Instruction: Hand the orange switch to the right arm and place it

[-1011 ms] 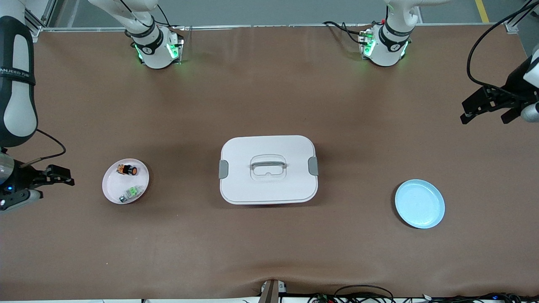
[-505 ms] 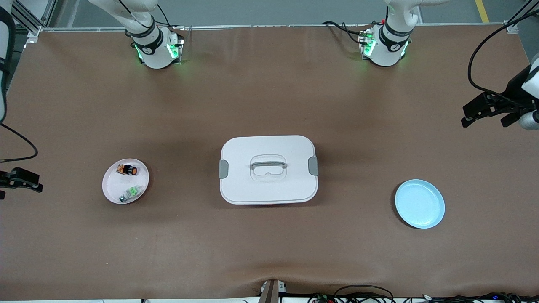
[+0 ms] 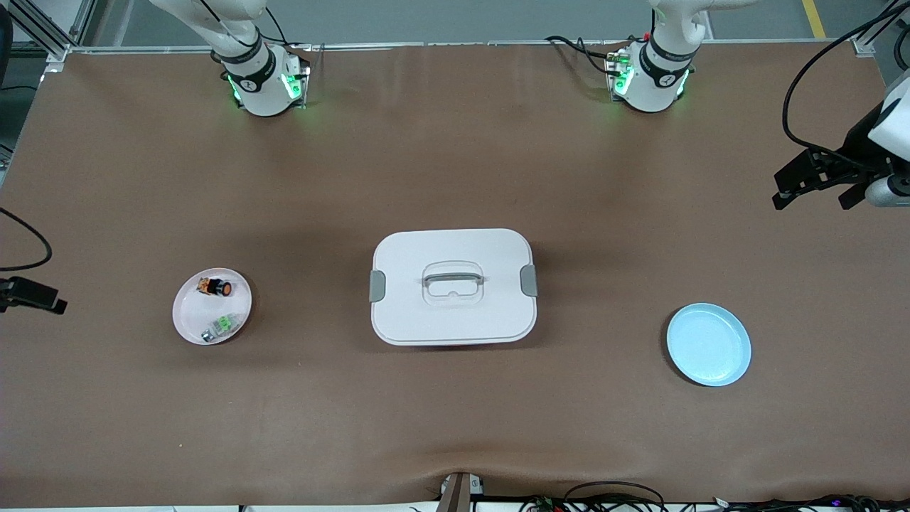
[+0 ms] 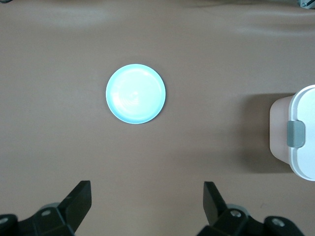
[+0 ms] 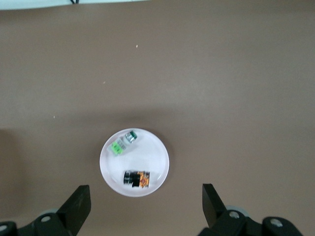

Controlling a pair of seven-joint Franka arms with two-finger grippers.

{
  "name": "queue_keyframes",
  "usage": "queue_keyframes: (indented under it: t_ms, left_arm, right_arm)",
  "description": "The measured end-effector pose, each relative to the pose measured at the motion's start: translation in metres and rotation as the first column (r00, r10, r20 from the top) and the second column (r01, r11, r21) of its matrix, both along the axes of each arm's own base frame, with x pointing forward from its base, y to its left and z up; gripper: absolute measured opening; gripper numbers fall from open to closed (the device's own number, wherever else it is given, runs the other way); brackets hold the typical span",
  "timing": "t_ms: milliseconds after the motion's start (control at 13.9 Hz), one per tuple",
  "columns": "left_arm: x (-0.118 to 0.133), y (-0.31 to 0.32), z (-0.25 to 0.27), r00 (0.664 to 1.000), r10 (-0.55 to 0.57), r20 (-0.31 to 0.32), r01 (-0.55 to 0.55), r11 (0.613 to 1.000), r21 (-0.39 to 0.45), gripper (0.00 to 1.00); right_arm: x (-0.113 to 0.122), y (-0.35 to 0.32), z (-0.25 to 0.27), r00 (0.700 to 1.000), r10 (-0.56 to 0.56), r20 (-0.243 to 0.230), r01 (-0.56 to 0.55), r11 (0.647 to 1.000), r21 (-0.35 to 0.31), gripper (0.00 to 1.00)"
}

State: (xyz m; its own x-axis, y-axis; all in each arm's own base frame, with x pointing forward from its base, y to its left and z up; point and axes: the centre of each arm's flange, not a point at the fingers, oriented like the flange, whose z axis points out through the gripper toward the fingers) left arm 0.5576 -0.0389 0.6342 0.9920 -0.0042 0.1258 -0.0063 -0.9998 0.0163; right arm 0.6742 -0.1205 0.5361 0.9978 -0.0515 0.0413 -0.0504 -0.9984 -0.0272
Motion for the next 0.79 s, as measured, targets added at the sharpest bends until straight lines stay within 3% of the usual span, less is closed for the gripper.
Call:
queue_keyframes:
  t_ms: [289, 578, 794]
  left_arm:
    - [0.007, -0.003, -0.004, 1.0, -0.005, 0.003, 0.005, 1.0, -0.002, 1.0]
    - [0.01, -0.003, -0.019, 0.999, -0.007, -0.054, 0.006, 1.0, -0.001, 1.0]
    - [0.007, -0.002, -0.018, 0.996, -0.006, -0.086, 0.006, 1.0, 0.001, 1.0]
  right_arm:
    - [-0.009, 0.003, 0.017, 1.0, -0.009, -0.001, 0.009, 1.0, 0.012, 1.0]
    - [-0.04, -0.002, 0.031, 0.99, -0.019, -0.138, 0.024, 0.999, 0.036, 1.0]
    - [-0.048, -0.016, 0.042, 0.991, -0.041, -0.126, 0.046, 0.998, 0.035, 1.0]
